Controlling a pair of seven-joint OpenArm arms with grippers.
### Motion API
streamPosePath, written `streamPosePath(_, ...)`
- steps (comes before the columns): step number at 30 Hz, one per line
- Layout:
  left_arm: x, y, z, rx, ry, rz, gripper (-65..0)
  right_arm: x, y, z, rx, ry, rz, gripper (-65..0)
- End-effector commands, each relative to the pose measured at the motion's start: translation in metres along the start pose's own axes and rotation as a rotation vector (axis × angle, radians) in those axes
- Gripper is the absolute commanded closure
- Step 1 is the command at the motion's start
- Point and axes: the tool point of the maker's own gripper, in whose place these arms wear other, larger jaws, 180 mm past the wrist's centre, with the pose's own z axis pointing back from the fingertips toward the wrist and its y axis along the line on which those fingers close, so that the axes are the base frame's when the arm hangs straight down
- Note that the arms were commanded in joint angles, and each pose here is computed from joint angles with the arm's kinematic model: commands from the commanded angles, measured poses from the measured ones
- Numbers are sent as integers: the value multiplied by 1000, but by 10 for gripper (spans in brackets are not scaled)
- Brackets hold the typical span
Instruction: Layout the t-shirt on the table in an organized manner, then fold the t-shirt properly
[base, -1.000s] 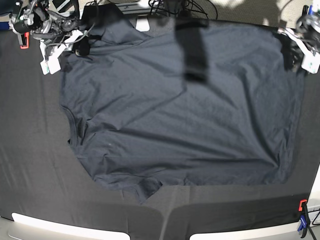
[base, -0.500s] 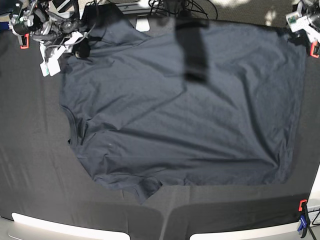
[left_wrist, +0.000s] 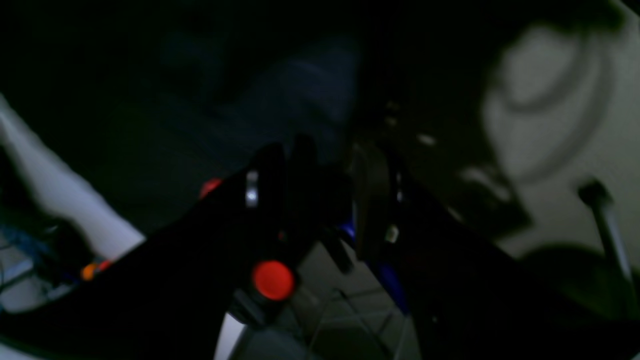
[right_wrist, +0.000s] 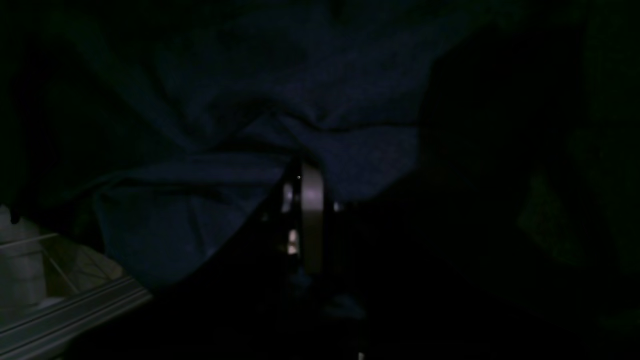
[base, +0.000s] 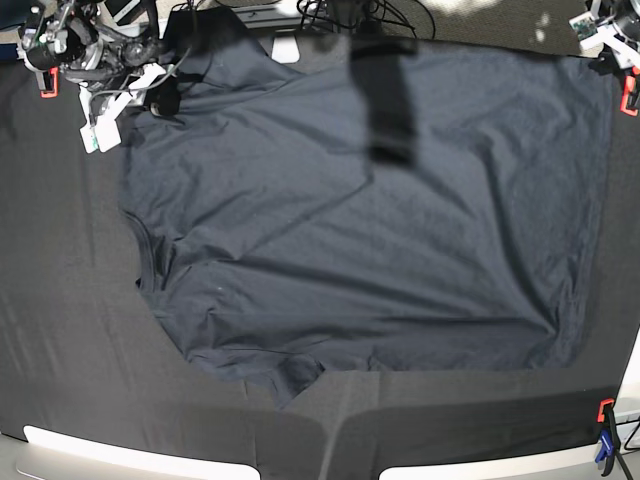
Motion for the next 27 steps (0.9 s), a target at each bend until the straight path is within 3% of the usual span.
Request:
streamPosePath(1, -1, 14, 1, 46, -1, -19, -211, 13, 1, 5, 5, -47, 29, 0)
streamPosePath(6, 0, 18, -1, 52, -3, -19, -211, 12, 1, 5, 5, -46, 28, 0)
streamPosePath(11, -2, -6, 0, -67, 11, -74, -211, 13, 1, 5, 5, -47, 29, 0)
streamPosePath(16, 4, -7, -1, -68, -25, -73, -203, 13, 1, 5, 5, -46, 29, 0)
streamPosePath(23, -18, -13, -7, -85, 22, -44, -200, 12, 1, 5, 5, -45, 29, 0)
streamPosePath(27, -34, -18, -11, -100, 57, -24, -143, 12, 1, 5, 6, -45, 28, 0)
